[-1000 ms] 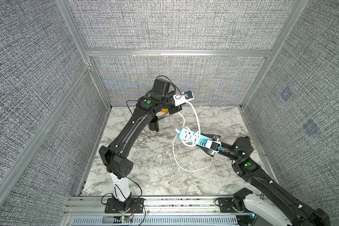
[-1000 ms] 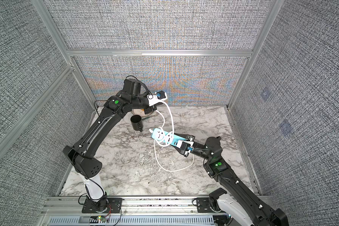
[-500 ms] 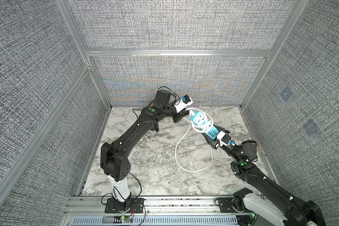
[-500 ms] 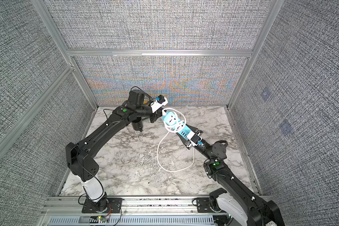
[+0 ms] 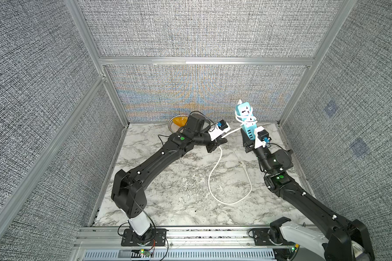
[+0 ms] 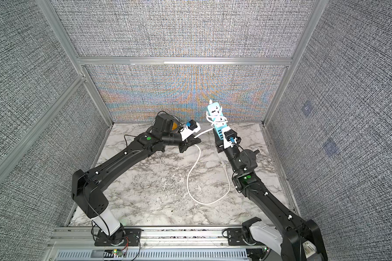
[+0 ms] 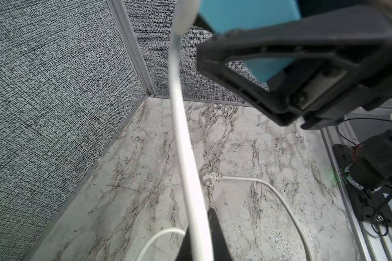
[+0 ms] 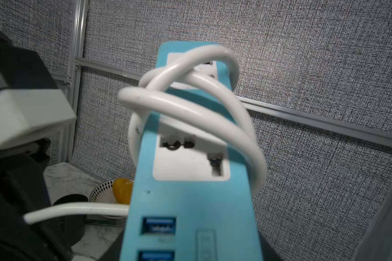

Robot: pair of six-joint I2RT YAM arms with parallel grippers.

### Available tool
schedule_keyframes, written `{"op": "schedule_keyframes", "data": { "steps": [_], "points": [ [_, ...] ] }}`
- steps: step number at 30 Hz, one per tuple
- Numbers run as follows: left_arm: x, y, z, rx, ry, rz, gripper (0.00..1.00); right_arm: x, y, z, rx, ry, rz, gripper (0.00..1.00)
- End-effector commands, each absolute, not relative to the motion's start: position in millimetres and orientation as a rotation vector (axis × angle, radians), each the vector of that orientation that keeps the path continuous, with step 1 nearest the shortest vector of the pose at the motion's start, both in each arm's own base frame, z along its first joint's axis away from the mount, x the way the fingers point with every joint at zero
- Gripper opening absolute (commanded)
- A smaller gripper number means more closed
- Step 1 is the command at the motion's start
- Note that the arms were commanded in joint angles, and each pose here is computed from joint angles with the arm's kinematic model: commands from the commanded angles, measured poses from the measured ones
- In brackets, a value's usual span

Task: Wrap the cord around the power strip
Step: Wrap the power cord around the power strip.

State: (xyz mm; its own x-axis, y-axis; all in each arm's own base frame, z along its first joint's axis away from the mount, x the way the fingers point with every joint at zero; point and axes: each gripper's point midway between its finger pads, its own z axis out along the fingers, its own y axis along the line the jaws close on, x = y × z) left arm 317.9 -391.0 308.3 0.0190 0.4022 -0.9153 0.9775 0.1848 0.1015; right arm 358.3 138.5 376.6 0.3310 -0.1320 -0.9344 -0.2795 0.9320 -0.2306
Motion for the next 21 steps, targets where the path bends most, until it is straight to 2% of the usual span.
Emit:
{"op": "schedule_keyframes", "data": {
  "steps": [1,11,21],
  "points": [
    [310.7,-381.0,312.1,1.414,1.534,-0.693,0.00,378.2,117.2,358.1,-0.326,1.369,-0.026,0.00],
    [297.9,-364.9,338.4,1.575,1.447,-0.350,0.00,407.5,128.4,307.7,-0.496,1.642,-0.071,0.00],
    [319.6,-359.5,377.0,1.645,1.308,-0.085,0.00,391.1,147.6,259.1,-0.761,1.756,-0.100,0.00]
  ]
}}
